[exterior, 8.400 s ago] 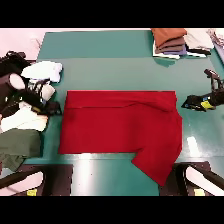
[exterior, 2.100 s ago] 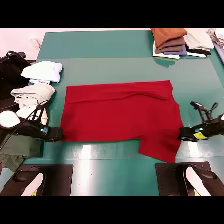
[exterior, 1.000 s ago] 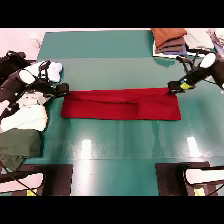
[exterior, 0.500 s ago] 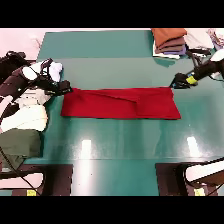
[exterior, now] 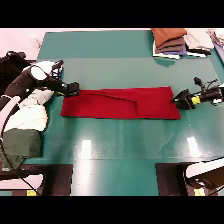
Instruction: Fold the shirts.
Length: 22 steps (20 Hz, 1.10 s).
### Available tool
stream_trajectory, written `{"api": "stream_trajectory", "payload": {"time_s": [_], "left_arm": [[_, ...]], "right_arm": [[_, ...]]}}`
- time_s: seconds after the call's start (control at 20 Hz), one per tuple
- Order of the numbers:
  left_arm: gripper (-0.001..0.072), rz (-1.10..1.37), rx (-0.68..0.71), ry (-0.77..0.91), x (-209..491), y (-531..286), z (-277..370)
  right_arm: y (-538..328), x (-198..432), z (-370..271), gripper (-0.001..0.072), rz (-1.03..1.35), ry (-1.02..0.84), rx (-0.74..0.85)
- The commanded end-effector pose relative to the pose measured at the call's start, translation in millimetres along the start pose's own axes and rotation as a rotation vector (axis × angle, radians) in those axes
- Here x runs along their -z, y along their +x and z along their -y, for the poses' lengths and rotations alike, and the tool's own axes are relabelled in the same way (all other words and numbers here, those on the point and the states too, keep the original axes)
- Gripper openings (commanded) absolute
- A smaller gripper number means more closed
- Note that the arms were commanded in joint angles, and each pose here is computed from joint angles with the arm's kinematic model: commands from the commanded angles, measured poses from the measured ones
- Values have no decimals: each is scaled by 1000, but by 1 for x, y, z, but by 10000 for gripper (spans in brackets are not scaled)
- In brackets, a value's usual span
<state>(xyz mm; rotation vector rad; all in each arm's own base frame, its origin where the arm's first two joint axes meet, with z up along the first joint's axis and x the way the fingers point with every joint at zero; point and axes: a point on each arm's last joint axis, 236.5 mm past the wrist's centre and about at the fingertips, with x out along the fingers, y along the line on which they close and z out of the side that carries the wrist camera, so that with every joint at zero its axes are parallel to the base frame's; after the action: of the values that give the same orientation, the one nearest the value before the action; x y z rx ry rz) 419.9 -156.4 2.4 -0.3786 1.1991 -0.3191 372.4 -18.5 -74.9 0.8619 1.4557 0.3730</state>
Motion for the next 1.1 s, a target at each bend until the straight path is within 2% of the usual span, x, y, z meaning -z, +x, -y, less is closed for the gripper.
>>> {"api": "stream_trajectory", "payload": {"time_s": [0.0,0.05,0.1,0.2,0.25,0.6,1.05], "left_arm": [[25,20,45,52,6,12,43],[25,29,56,73,8,17,54],[25,33,65,84,9,23,64],[24,25,84,98,9,41,83],[25,10,97,111,9,51,94],[25,-39,197,174,-5,128,168],[25,-83,273,141,-1,179,197]], "right_arm": [[33,-3,-12,571,5,-60,-63],[39,-4,-16,524,3,-90,-52],[44,-4,-23,407,-8,-127,-44],[40,-8,-40,86,-9,-187,-38],[31,-13,-49,20,12,-216,-36],[-57,-23,-169,13,211,-421,-16],[-33,33,-326,13,189,-705,-86]]}}
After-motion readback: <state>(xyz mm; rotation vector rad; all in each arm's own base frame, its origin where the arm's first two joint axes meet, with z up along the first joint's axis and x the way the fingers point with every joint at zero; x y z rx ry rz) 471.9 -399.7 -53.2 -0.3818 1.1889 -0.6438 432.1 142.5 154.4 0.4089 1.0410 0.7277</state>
